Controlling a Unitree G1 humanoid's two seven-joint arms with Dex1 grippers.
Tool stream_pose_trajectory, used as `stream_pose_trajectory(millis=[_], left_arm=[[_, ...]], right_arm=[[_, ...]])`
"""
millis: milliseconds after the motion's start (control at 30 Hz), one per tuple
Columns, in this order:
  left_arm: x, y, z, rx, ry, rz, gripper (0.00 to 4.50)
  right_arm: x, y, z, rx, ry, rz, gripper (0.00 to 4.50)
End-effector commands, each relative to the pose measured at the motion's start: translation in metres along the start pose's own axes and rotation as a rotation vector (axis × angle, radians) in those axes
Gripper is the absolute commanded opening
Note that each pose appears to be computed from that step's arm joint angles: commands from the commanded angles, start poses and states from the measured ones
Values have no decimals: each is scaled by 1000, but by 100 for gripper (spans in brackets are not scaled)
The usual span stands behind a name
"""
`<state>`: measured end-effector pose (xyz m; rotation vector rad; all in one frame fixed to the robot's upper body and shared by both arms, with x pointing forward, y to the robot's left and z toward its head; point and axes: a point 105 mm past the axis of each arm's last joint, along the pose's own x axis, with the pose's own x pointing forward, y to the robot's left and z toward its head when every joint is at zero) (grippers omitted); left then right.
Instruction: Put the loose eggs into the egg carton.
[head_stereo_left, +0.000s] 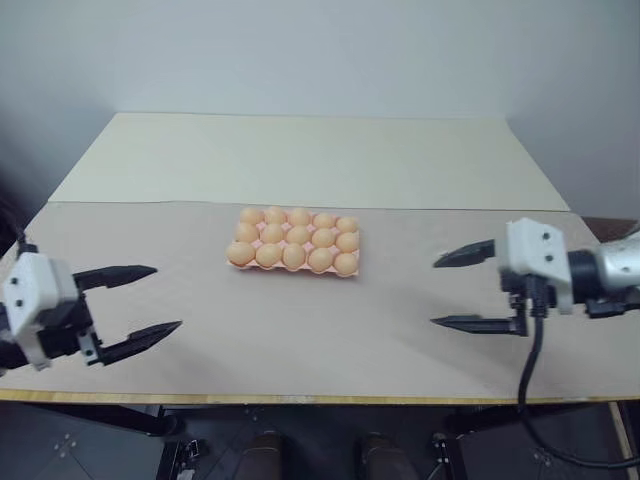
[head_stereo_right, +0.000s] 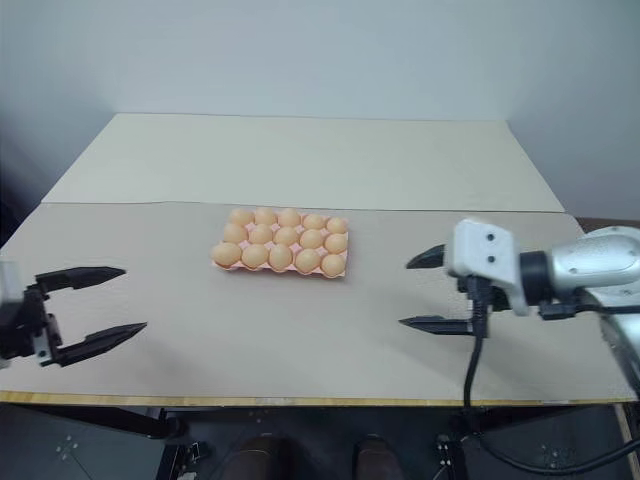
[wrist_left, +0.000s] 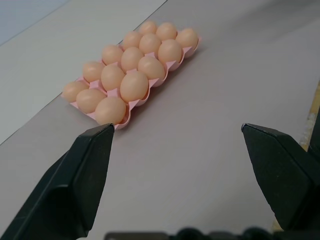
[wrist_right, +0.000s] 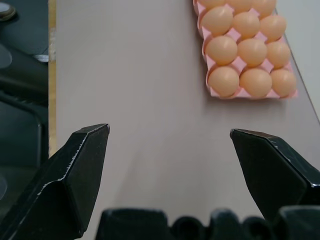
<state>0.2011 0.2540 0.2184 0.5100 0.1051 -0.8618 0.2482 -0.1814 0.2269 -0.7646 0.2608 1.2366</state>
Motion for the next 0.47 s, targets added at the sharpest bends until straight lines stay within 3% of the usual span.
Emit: stream_pose_trajectory(millis=[33, 467], left_arm=[[-9, -6, 13, 36, 9, 12, 443], [-19, -12, 14, 19, 29, 63, 443]], right_arm=[[-14, -4, 1, -59, 19, 12, 450], [-15, -17, -9, -76, 35, 9, 450]])
